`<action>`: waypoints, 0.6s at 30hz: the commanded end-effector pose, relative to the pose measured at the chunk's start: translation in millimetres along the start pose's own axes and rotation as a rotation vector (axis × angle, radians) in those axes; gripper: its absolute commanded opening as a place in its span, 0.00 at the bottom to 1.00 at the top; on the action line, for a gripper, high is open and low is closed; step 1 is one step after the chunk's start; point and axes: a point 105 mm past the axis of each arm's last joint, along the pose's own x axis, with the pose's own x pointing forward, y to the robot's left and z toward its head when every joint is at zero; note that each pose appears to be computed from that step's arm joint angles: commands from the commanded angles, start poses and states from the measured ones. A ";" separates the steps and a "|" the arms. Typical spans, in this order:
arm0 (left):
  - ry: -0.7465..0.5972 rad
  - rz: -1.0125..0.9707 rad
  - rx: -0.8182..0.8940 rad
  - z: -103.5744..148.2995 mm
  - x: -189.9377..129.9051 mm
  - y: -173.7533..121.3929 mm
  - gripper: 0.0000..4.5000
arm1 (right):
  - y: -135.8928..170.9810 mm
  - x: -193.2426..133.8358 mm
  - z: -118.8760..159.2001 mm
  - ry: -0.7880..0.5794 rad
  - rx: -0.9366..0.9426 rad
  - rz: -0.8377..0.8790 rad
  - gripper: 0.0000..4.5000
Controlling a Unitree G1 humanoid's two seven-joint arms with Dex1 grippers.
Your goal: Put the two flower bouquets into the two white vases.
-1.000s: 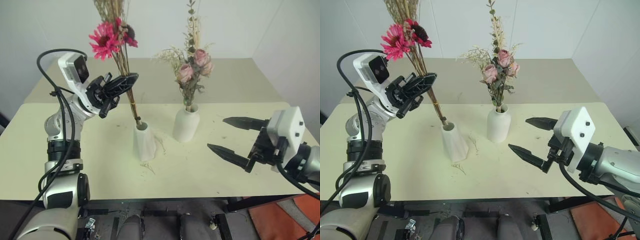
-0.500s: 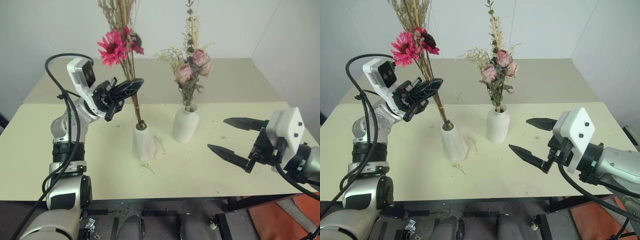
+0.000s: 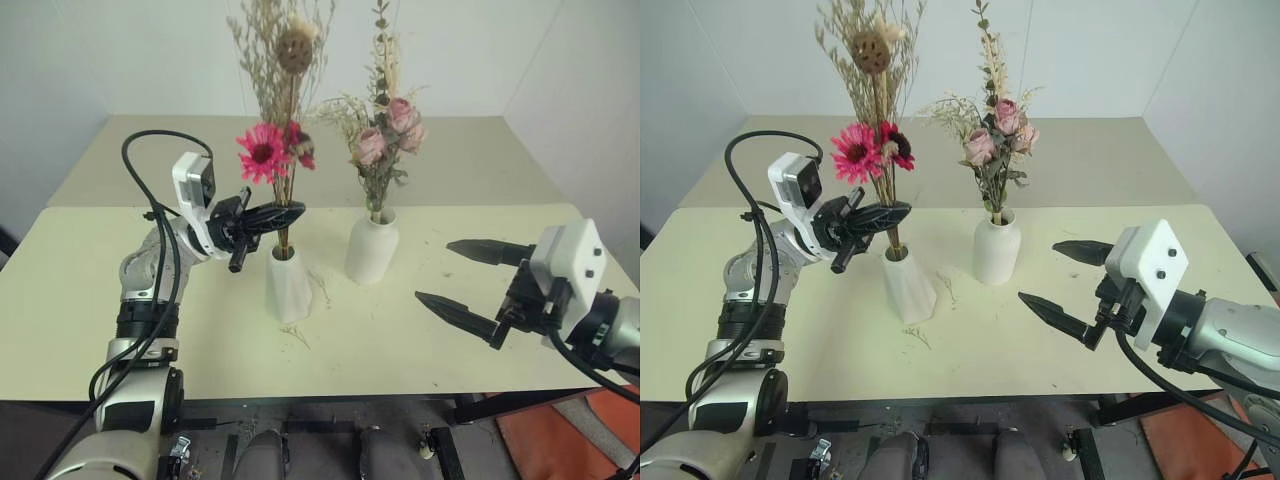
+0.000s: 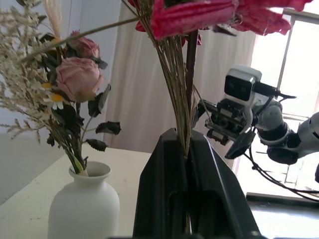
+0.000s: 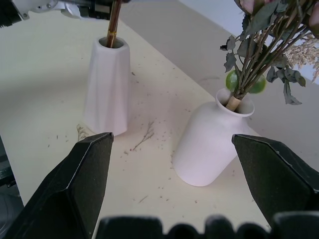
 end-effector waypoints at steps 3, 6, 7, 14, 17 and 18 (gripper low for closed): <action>0.004 -0.010 0.027 -2.1 -1.4 -0.9 0.12 | -4.5 -1.1 9.9 -0.039 -0.050 -0.028 1.00; 0.017 -0.008 0.037 -3.2 -4.2 -0.9 0.31 | -5.4 -0.6 9.9 -0.041 -0.054 -0.035 1.00; 0.021 -0.009 0.041 -3.1 -4.5 -1.1 0.38 | -5.7 -0.9 9.9 -0.042 -0.055 -0.037 1.00; 0.115 0.028 0.038 -4.3 -16.6 -4.1 0.88 | -5.0 -1.4 7.1 -0.034 -0.051 -0.038 1.00; 0.168 0.072 0.045 -4.9 -25.9 -2.9 1.00 | -7.2 0.3 7.5 -0.040 -0.056 -0.045 1.00; 0.177 0.094 0.059 -3.1 -29.8 -2.0 1.00 | -7.7 0.7 8.0 -0.044 -0.058 -0.047 1.00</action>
